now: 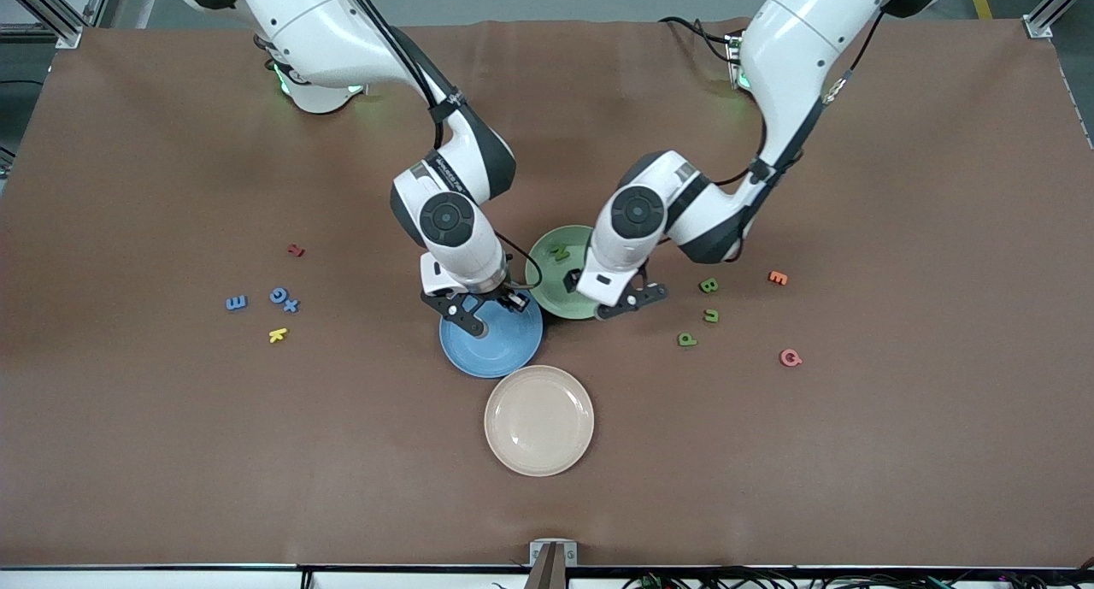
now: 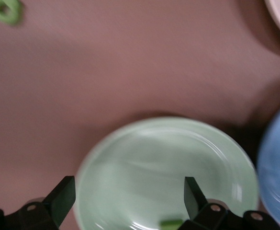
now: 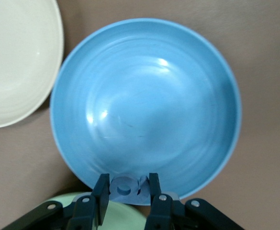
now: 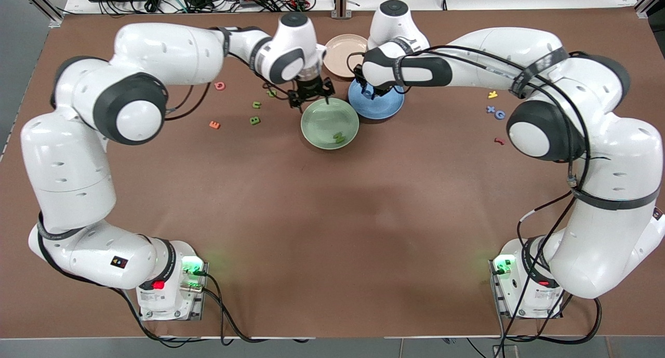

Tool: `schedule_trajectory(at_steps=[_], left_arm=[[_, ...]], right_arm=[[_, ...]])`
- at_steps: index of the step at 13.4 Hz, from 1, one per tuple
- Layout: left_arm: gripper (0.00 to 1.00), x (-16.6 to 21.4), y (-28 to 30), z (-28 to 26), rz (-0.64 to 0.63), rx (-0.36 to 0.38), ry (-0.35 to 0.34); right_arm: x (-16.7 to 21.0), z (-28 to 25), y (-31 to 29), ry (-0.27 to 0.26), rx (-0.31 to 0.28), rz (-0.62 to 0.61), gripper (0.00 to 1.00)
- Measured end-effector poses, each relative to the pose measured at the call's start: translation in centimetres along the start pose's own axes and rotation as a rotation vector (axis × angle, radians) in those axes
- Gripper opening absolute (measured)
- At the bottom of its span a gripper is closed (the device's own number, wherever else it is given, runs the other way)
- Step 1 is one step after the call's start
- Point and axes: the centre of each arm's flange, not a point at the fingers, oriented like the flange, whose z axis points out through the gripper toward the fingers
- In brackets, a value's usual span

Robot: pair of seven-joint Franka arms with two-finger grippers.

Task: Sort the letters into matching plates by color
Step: 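Place green N on the green plate while the right gripper places blue a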

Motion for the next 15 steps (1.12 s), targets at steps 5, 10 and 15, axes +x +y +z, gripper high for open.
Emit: schedule_trajectory(at_steps=[5,10,15], left_arm=[[0.99,6.1,-7.1,-1.0,0.104,0.073,0.074],[0.98,9.9,-10.8,0.3,0.102,0.087,0.121],[0.95,10.4,-10.5,3.7,0.098,0.051,0.101]], right_arm=[[-0.3,2.3,-1.3,0.001,-0.006,0.017,0.38],[-0.1,3.6,-1.1,0.009,-0.024,0.014,0.38],[0.4,4.6,-1.0,0.012,-0.035,0.020,0.38]])
